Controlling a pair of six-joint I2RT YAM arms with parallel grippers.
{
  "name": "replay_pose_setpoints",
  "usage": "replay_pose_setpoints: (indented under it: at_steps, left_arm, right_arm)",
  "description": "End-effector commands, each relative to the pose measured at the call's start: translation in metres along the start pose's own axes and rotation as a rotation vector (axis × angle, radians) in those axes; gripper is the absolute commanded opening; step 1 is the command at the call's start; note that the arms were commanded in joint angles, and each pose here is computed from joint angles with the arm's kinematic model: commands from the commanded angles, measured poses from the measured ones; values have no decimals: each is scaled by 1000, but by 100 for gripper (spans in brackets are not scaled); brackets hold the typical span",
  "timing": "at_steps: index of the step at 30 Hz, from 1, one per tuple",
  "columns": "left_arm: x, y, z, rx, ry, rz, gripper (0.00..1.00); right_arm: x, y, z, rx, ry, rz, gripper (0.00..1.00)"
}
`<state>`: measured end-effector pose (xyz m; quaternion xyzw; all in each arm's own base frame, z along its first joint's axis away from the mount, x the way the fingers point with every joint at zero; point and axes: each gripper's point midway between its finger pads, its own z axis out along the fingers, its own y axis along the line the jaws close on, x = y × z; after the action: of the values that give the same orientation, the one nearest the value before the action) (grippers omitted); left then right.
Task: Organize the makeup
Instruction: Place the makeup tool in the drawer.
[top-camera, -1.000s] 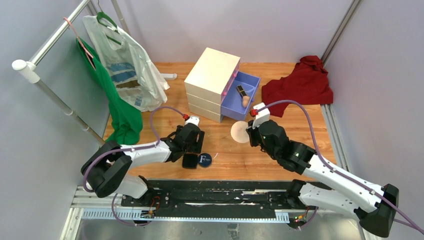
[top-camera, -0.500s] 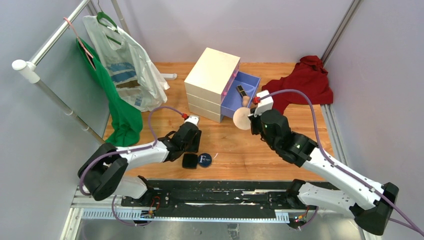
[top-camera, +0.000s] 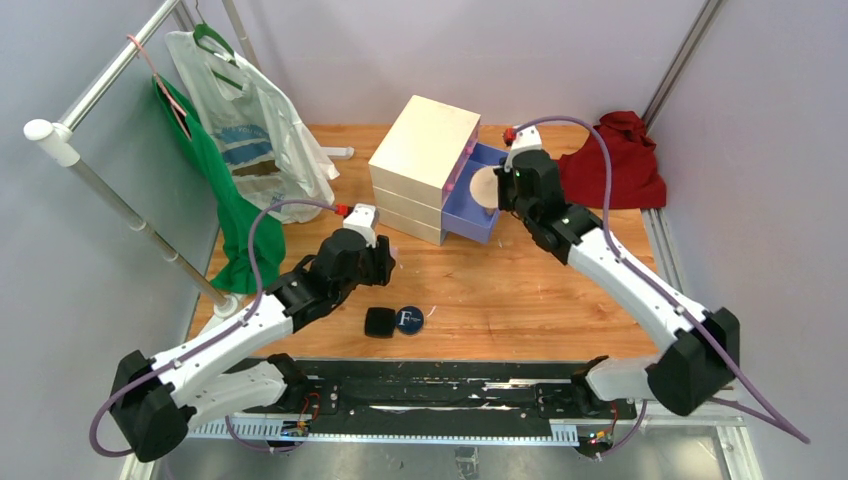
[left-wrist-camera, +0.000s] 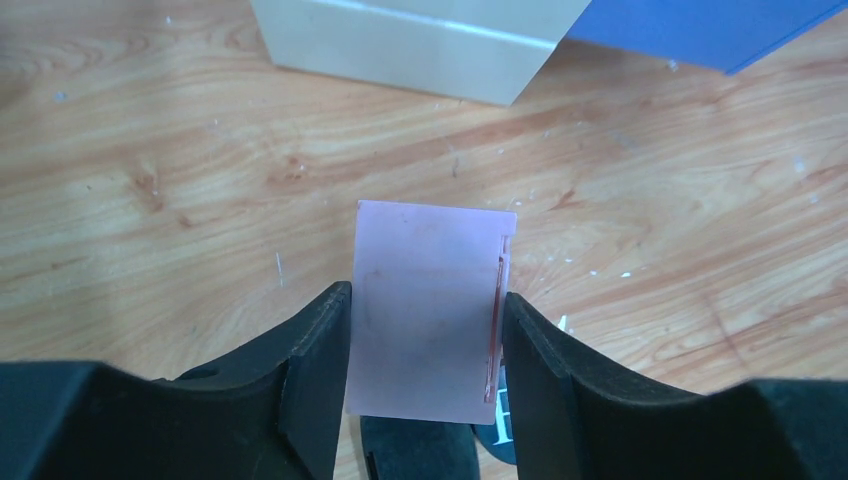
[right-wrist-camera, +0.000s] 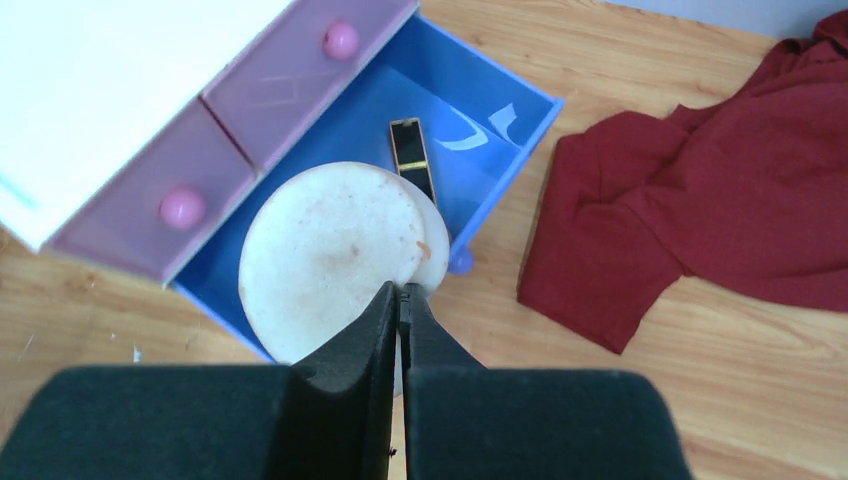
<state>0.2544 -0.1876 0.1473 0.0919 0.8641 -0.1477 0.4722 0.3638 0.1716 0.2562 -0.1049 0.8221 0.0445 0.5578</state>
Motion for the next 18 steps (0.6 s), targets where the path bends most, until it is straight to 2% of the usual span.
replay_pose_setpoints:
  at_steps: [1,9,18]
  left_arm:
    - [-26,-7,-21,39,-48,-5,0]
    - [-65,-24,-42,89,-120,1,0]
    - [-111,-59,-45,155,-176,44,0]
  right_arm:
    - [-27,2,28,-24,-32,2,1]
    - [-15,-5,82,-12,44,3,1]
    - [7,-14,117,-8,111,6,1]
